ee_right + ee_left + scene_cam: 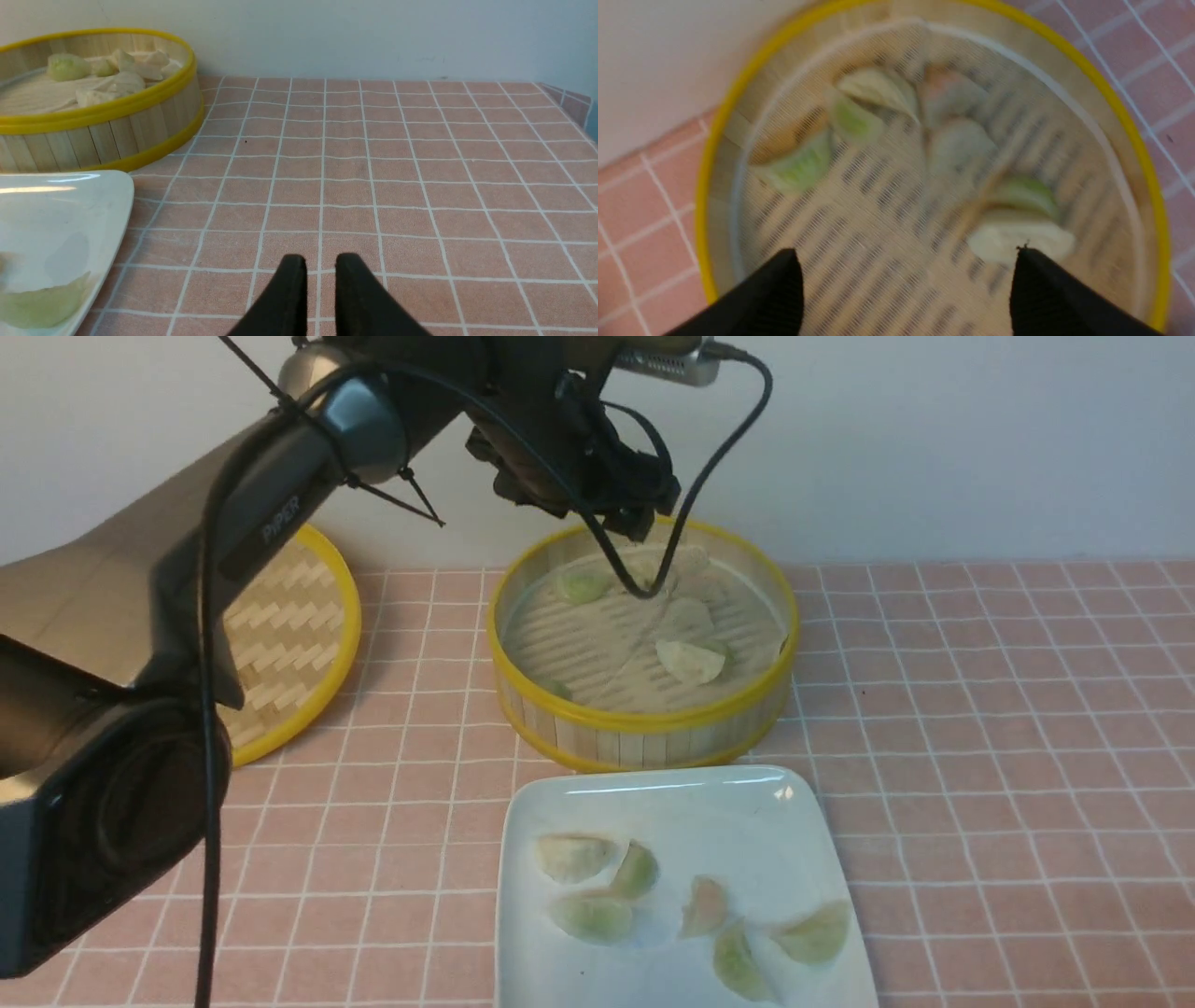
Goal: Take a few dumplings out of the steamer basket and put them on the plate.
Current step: Use the left arm to grab a dumpling from the steamer
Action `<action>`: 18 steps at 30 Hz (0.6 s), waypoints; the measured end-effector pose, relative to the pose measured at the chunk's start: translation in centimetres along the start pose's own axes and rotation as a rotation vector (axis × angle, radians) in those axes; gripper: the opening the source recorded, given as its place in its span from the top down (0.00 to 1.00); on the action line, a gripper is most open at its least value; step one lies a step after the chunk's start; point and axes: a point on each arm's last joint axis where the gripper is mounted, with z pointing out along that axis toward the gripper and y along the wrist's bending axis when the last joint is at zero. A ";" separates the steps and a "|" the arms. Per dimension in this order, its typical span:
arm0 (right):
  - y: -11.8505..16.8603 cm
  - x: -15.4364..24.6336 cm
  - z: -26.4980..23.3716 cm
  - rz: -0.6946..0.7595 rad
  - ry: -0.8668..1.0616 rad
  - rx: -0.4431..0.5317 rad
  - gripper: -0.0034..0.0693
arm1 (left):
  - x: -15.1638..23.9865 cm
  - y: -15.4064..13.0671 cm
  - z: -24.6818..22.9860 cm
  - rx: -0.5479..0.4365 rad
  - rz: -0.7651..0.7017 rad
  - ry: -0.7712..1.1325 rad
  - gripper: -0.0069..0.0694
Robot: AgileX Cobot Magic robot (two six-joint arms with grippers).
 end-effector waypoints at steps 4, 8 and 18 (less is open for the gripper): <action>0.0 0.0 0.0 0.000 0.000 0.000 0.83 | 0.0 2.5 3.6 -0.038 0.021 -0.048 0.21; 0.0 0.0 0.0 0.000 0.000 0.000 0.83 | 1.5 3.7 7.4 -0.052 0.080 -0.027 0.21; 0.0 0.0 0.0 0.014 0.000 0.000 0.83 | 2.6 3.7 10.2 -0.044 0.233 -0.038 0.21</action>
